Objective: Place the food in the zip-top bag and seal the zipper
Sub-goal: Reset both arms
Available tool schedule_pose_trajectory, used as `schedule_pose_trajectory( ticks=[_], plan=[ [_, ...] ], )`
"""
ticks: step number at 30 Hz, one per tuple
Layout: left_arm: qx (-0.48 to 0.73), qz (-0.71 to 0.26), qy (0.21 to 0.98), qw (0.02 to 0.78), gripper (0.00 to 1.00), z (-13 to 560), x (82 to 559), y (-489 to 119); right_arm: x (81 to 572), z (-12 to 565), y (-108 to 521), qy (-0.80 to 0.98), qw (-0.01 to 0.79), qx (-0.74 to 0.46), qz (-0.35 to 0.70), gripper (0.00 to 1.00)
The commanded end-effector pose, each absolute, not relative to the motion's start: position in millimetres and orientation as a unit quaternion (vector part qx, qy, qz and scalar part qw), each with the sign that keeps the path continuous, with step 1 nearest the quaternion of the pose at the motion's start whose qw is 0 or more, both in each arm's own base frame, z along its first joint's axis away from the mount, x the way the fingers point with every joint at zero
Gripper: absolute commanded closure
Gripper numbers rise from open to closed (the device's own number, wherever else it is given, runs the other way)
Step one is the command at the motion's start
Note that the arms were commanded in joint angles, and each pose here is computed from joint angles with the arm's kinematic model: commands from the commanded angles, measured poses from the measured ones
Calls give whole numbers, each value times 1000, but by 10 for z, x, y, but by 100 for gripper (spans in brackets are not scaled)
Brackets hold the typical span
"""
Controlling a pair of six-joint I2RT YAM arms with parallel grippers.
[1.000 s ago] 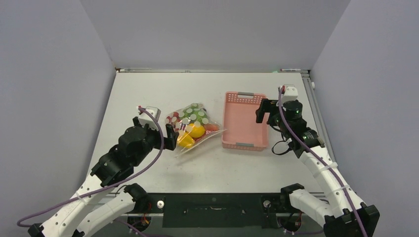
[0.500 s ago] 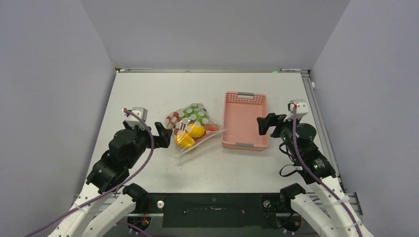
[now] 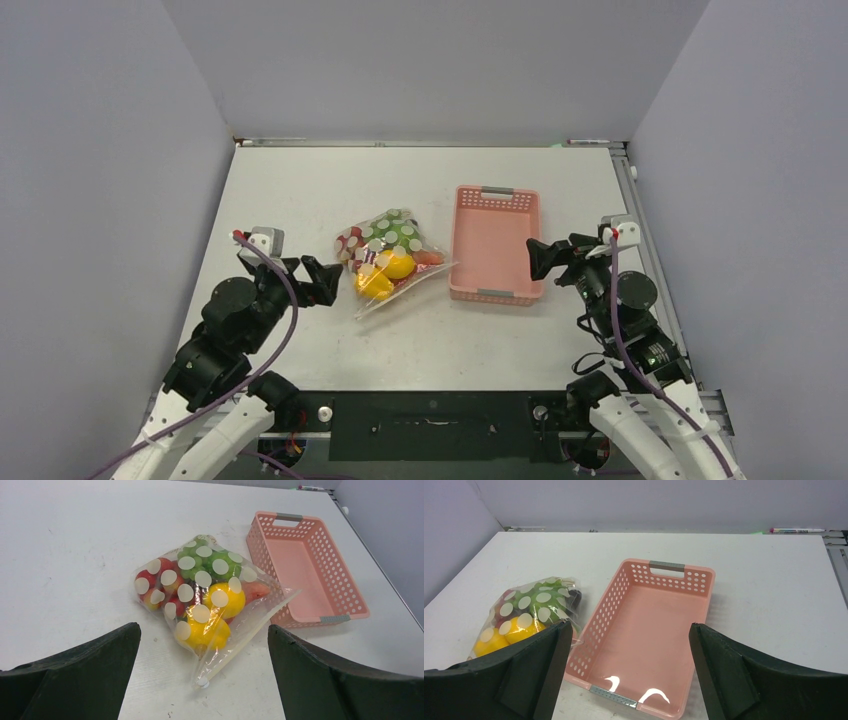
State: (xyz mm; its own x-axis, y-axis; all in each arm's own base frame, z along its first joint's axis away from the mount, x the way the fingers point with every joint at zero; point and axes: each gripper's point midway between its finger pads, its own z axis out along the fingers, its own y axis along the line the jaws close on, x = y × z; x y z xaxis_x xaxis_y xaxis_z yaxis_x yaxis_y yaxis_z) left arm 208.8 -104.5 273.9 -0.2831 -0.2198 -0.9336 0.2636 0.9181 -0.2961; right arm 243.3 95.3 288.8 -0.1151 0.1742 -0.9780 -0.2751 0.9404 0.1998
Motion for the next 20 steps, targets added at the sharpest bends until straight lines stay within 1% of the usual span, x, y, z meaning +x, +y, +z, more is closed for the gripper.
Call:
schedule_pose_trajectory(
  ticks=[1, 20],
  plan=[
    [19, -215, 750, 626, 4, 2911, 2085, -1050, 2409, 3028, 919, 706, 688, -36, 163, 10],
    [28, -254, 731, 632, 4, 3017, 2114, -1101, 2428, 2959, 949, 716, 678, -42, 162, 10]
  ],
)
